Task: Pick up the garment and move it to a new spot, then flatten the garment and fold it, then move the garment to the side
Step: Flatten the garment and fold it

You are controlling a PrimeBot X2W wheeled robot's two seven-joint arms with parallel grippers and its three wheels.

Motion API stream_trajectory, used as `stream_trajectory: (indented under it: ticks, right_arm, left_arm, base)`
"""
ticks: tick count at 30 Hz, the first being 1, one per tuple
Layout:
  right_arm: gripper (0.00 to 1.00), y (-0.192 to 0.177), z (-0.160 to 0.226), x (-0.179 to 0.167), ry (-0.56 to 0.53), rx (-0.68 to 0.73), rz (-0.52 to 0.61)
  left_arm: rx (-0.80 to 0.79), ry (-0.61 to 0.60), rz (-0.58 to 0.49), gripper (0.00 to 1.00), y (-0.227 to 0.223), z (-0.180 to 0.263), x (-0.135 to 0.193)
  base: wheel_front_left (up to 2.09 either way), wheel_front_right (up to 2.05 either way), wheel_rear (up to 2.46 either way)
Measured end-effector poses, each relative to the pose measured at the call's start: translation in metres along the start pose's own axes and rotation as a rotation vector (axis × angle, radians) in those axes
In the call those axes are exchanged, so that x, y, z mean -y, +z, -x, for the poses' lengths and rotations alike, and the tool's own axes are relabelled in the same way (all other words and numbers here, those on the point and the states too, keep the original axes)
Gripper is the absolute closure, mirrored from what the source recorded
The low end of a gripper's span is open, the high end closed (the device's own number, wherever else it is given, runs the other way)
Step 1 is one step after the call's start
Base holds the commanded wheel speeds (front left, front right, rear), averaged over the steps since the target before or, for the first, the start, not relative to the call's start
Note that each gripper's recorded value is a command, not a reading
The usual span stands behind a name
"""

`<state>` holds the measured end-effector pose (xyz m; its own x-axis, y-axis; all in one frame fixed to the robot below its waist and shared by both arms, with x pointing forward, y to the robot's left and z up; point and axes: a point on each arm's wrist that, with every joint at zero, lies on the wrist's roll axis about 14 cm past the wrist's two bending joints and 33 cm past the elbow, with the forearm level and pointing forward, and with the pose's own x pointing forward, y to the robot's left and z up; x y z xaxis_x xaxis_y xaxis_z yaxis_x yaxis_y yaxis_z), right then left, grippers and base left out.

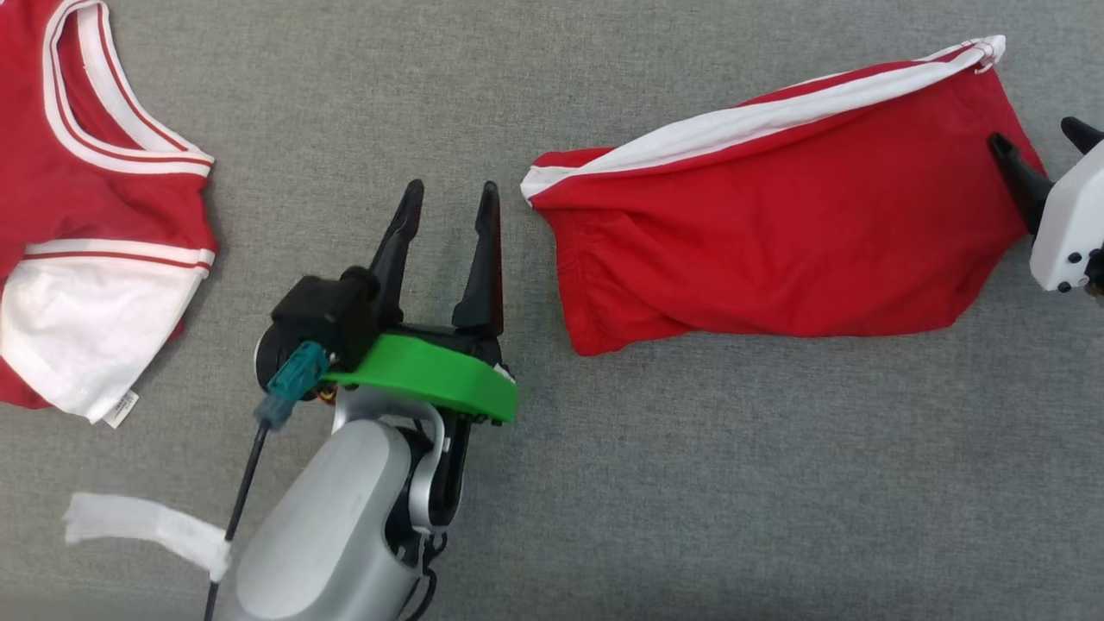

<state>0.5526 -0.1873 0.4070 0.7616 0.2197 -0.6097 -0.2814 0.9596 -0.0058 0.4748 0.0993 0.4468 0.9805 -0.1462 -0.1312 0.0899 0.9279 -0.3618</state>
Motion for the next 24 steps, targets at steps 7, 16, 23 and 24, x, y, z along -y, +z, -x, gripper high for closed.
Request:
stream_trajectory:
  ticks: [7, 16, 23, 24]
  right_arm:
    - [0.0, -0.027, -0.031, -0.006, 0.003, -0.118, -0.011]
    - [1.0, -0.021, -0.03, -0.045, 0.175, -0.071, -0.366]
    - [1.0, -0.039, 0.031, 0.053, -0.061, -0.052, -0.507]
    - [1.0, -0.041, 0.045, 0.072, -0.116, -0.044, -0.515]
  left_arm:
    - [0.037, 0.021, -0.025, 0.0, -0.006, 0.011, 0.002]
    - [0.011, 0.118, 0.003, 0.0, -0.02, 0.045, -0.021]
    - [-0.007, 0.113, -0.007, 0.0, -0.026, 0.074, -0.023]
    - [-0.006, 0.106, -0.002, 0.0, -0.025, 0.078, -0.022]
  base:
    - [0.0, 0.0, 0.0]
    - [0.0, 0.0, 0.0]
    - [0.0, 0.0, 0.0]
    - [0.0, 0.0, 0.0]
